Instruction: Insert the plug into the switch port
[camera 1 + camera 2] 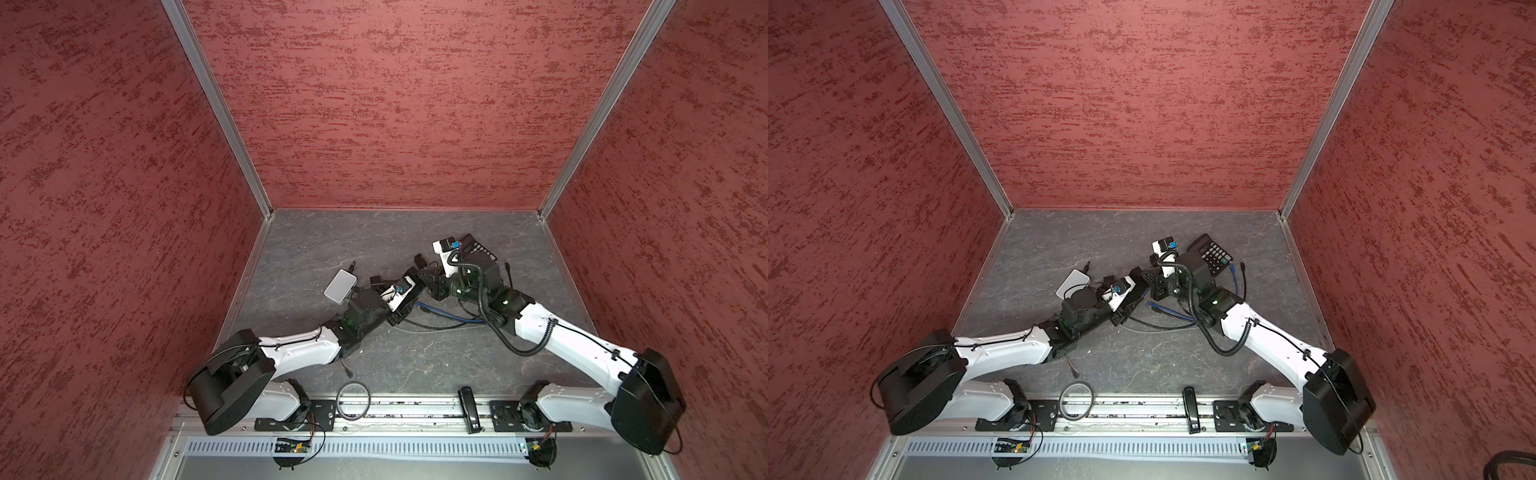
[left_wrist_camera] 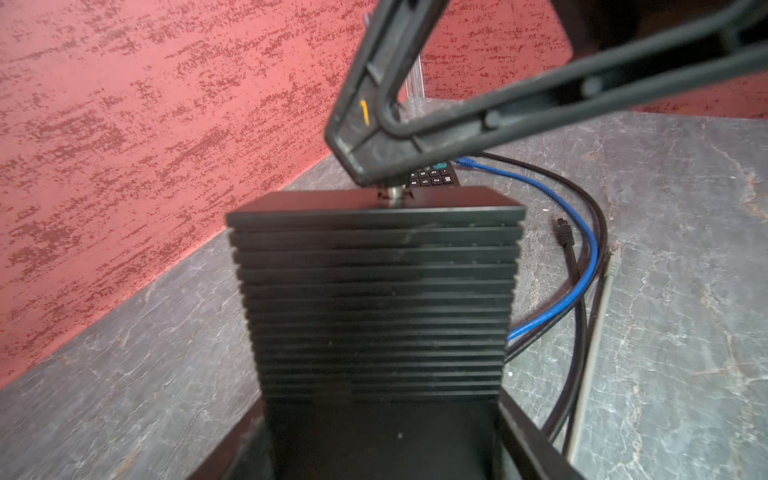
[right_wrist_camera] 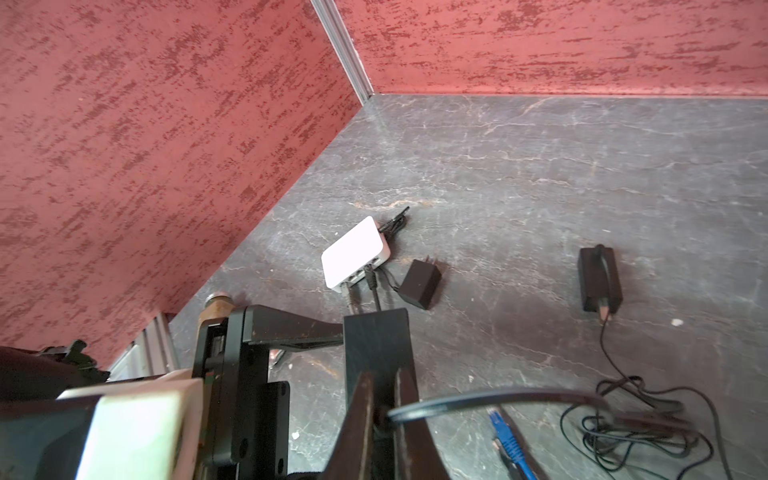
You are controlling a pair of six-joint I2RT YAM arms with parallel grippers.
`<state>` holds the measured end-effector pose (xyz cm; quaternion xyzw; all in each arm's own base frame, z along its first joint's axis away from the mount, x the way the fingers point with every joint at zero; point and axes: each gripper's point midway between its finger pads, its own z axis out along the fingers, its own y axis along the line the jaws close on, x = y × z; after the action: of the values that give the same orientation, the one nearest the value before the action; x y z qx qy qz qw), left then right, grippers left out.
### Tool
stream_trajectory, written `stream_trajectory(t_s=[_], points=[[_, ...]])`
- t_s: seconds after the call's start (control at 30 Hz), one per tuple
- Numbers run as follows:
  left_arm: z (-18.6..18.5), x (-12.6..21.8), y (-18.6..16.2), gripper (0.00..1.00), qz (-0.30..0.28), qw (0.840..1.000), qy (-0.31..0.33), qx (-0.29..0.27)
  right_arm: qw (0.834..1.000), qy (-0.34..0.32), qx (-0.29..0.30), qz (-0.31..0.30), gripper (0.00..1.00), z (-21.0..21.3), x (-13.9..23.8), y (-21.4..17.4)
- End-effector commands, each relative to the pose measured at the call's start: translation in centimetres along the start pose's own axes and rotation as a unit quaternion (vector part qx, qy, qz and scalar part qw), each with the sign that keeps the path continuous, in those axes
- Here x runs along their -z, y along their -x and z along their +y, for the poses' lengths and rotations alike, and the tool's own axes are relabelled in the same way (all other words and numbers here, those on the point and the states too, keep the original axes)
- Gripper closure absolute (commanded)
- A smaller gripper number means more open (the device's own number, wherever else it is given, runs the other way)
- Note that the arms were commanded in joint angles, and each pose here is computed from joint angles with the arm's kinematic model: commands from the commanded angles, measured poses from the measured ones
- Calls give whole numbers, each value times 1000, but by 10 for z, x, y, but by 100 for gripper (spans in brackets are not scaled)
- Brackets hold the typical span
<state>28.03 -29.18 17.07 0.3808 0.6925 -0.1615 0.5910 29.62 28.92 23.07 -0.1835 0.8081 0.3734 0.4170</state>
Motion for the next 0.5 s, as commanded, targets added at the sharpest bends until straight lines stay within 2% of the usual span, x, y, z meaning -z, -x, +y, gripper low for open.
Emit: stream_trajectory(t_s=[0.0,0.17,0.47], points=[[-48,39,126,85,-222,968,-112,-43,992,9,-37,121,92,-1,-14,-68],[-54,33,104,87,-189,975,-114,-32,994,21,-38,104,89,5,-15,-56],[-58,29,95,87,-181,976,-115,-25,995,25,-37,85,81,9,-15,-42]])
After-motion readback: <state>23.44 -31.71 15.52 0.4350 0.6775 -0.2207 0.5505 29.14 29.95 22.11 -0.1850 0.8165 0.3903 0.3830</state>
